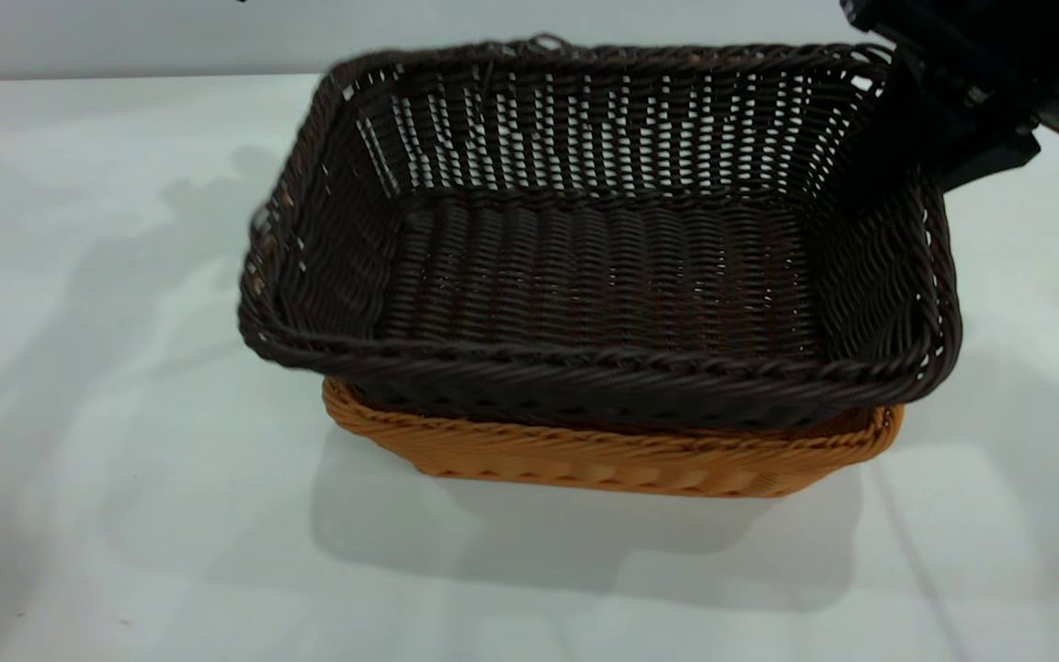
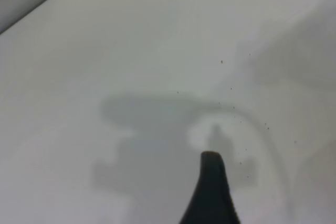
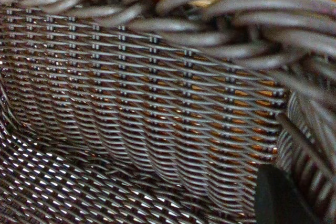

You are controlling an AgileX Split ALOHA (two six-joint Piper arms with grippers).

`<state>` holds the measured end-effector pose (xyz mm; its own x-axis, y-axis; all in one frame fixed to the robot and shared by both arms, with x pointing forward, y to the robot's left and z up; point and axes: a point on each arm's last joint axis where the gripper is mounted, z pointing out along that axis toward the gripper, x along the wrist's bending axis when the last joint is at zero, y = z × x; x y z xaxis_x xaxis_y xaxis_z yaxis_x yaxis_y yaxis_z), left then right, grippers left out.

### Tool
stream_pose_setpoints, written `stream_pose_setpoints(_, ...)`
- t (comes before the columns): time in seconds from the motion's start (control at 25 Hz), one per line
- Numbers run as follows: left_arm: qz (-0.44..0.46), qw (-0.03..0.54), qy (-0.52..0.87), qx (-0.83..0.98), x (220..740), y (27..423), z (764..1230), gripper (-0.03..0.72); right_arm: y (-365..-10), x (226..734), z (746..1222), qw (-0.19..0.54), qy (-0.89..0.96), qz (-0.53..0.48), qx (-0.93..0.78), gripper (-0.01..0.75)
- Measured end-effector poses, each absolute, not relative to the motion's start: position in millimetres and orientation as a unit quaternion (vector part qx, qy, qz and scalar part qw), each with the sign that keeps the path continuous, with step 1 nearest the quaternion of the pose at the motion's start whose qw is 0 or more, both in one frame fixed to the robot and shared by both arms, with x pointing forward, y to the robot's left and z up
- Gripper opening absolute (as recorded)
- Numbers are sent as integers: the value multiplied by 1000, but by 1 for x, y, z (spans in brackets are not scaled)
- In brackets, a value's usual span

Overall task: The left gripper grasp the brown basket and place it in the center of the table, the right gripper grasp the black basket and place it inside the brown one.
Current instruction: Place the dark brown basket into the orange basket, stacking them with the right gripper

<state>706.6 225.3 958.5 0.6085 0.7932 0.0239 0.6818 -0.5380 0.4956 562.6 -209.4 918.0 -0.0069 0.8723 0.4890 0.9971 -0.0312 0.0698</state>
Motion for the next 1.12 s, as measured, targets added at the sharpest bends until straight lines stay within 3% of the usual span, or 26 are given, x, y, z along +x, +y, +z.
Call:
stream_pose_setpoints(0.48,120,224,426,868,706,225,958,518,-212,571,888,135,-669,-189,-706,77)
stream_pose_setpoints(0.64,119,224,426,869,706,225,958,518,-212,573,883,134,-665,-187,-710,109)
stream_pose_setpoints(0.8,119,223,426,869,706,225,958,518,-212,573,884,136,-662,-190,-712,251)
stream_pose_setpoints(1.04,119,223,426,869,706,225,958,518,-212,575,885,130,-678,-196,-696,589)
stream_pose_setpoints(1.12,120,224,425,869,705,225,960,518,-213,576,888,120,-693,-194,-684,656)
